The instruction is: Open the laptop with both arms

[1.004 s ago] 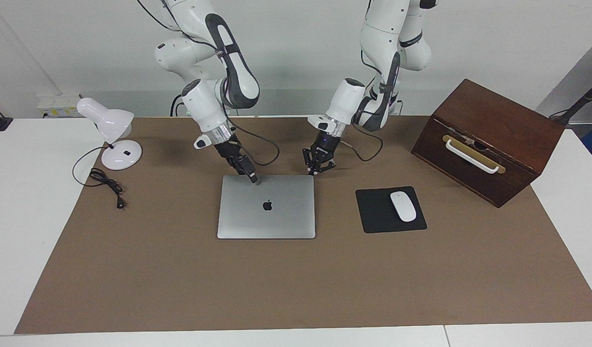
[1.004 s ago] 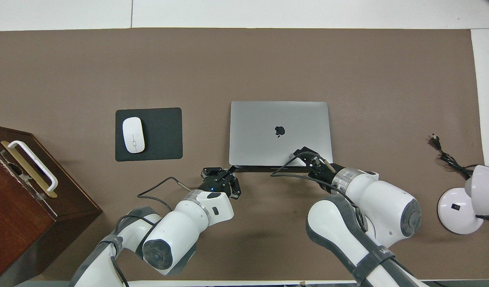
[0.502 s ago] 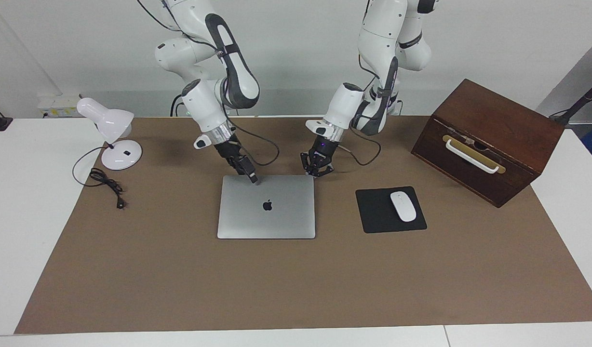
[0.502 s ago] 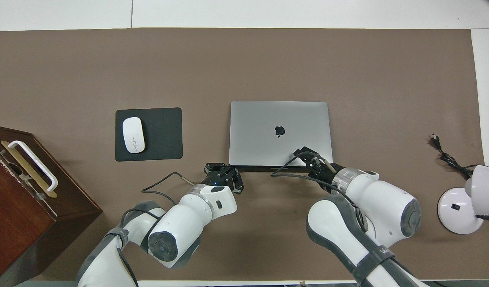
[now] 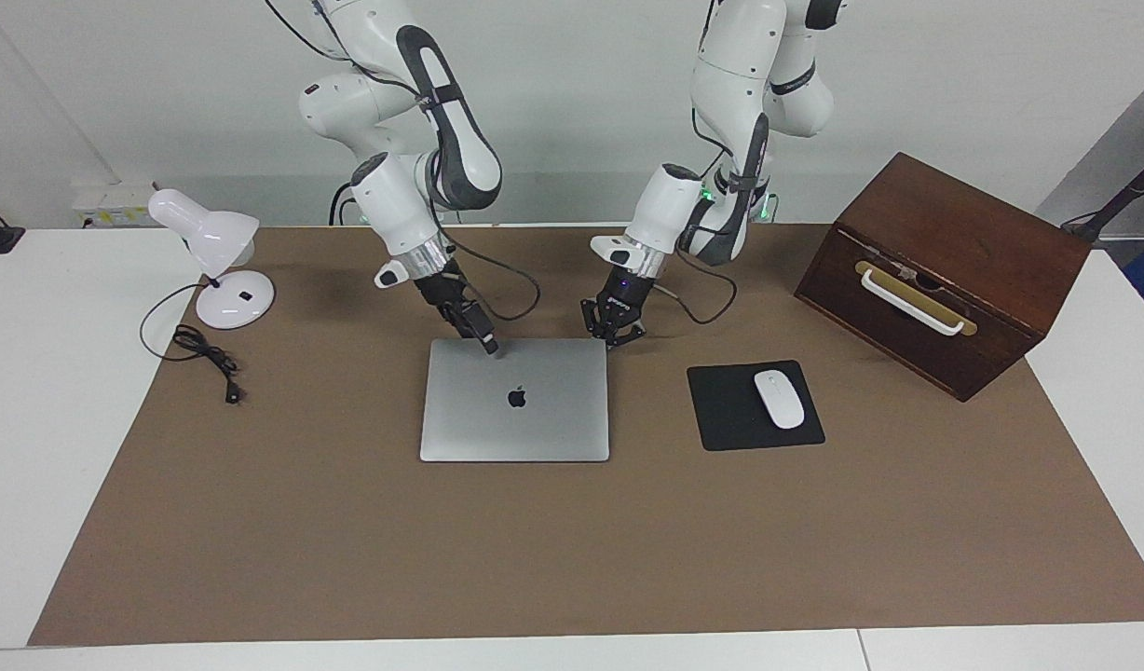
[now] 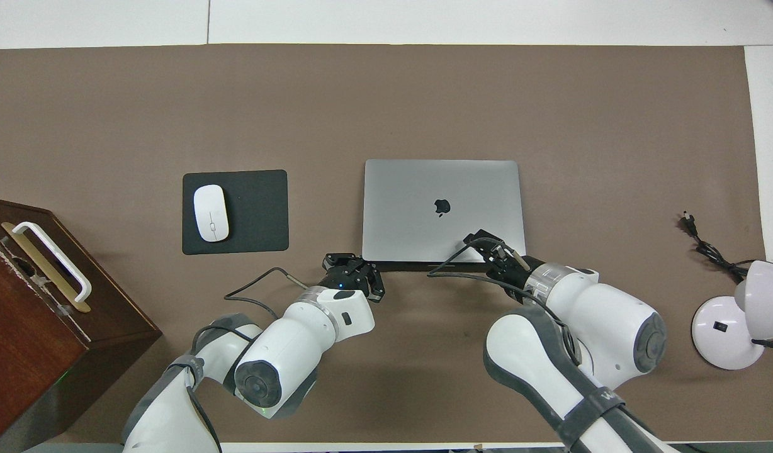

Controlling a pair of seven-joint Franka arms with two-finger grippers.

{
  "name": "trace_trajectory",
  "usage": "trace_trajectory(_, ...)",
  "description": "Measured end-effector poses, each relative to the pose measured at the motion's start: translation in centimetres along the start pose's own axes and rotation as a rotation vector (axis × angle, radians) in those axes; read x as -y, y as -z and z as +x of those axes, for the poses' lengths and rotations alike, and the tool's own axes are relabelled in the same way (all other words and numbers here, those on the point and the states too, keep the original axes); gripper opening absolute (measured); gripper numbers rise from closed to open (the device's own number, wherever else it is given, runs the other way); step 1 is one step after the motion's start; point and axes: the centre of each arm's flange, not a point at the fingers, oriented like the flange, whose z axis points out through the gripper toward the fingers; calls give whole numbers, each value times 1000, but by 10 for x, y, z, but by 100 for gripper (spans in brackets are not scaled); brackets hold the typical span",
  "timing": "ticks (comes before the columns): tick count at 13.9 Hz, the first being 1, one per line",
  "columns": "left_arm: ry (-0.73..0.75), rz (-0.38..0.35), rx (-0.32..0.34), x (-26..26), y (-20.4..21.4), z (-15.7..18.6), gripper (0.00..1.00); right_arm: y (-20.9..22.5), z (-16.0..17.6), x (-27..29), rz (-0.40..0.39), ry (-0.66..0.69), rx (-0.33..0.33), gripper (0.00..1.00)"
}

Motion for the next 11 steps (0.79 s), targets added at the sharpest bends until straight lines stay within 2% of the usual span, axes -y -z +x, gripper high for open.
trace_trajectory(11,-19,4,-2,3,-1,1,1,-15,7,29,20,11,-11,100)
